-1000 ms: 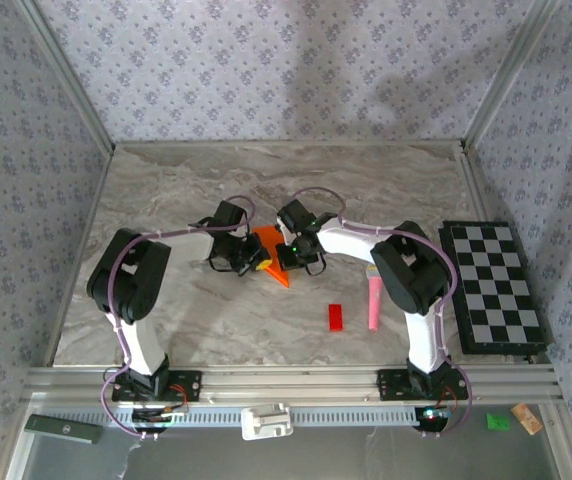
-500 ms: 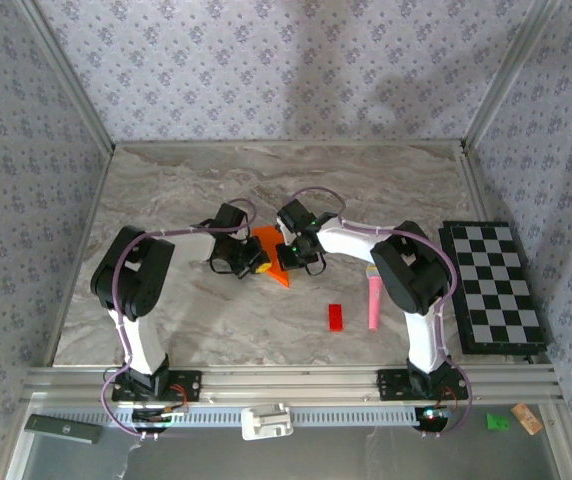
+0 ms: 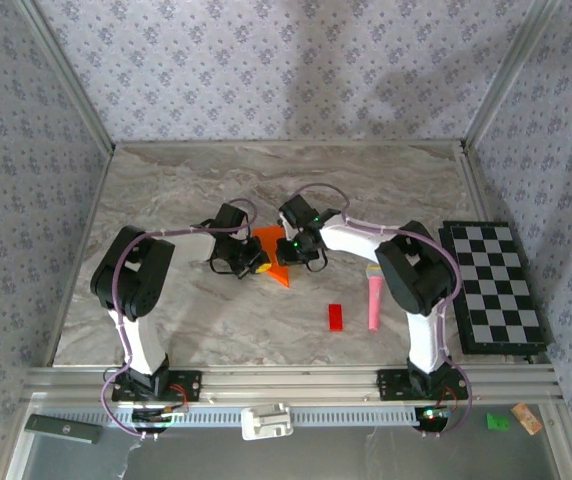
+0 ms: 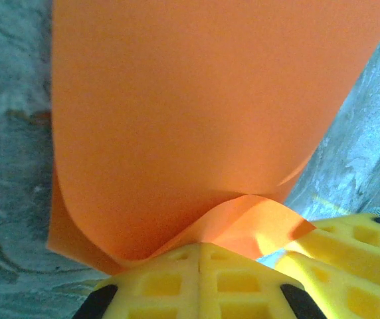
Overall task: Fold a paper plane with a square sheet of paper (pick it up from the middle)
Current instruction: Third fold the triangle at the center of the table.
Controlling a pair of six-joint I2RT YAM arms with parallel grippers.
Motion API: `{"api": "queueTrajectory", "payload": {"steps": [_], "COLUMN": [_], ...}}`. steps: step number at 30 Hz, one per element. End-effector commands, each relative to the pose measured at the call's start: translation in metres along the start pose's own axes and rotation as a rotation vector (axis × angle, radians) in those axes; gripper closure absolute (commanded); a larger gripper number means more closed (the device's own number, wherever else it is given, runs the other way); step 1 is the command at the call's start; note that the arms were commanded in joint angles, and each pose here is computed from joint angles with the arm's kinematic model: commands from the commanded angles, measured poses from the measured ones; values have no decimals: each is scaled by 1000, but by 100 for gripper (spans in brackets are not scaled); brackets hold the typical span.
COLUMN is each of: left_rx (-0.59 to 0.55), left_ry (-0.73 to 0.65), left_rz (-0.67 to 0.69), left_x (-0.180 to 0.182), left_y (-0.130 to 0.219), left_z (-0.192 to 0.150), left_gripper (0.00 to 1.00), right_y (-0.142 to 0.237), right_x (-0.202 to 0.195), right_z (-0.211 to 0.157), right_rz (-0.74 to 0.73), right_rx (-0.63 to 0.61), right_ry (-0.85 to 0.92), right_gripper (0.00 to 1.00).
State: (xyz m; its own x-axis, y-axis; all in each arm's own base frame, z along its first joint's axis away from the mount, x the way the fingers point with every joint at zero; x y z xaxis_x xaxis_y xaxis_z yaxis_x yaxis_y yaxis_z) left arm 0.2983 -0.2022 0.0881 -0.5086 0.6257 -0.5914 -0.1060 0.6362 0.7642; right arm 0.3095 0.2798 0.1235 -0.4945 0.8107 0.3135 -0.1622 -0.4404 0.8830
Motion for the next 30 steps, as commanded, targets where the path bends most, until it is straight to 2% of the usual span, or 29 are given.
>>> {"api": "queueTrajectory", "payload": {"steps": [1, 4, 10, 14, 30], "left_rx": [-14, -14, -22, -26, -17], "left_ry": [58, 60, 71, 75, 73], "left_rz": [170, 174, 182, 181, 173], "left_x": [35, 36, 39, 40, 40], "left_y": [-14, -15, -16, -16, -17], "left_z": [0, 0, 1, 2, 5], "left_gripper": [100, 100, 100, 100, 100], "right_y": [34, 38, 30, 21, -11], "right_x": [5, 3, 16, 23, 25], "right_z": [12, 5, -5, -10, -26], "right_rz": [37, 72, 182, 208, 174], "right_rx": [-73, -77, -34, -3, 108], "right_ry": [-38, -49, 3, 29, 77], "right_gripper": [77, 77, 90, 93, 98]}}
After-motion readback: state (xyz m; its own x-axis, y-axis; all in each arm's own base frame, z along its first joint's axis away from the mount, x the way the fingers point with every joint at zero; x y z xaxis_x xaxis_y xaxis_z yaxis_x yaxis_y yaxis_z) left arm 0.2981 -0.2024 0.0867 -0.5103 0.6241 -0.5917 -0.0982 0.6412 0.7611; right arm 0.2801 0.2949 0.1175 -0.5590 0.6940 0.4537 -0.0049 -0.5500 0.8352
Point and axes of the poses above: each hand's point on the last joint's axis, 136 mm out from that joint toward the fingers, its own y axis back along the fingers, its own x axis along the line the jaws close on, z = x × y, the point moved 9 cm from there along y, back along the fingers, and after that the axes turned 10 degrees about y, right-handed, at the moved point
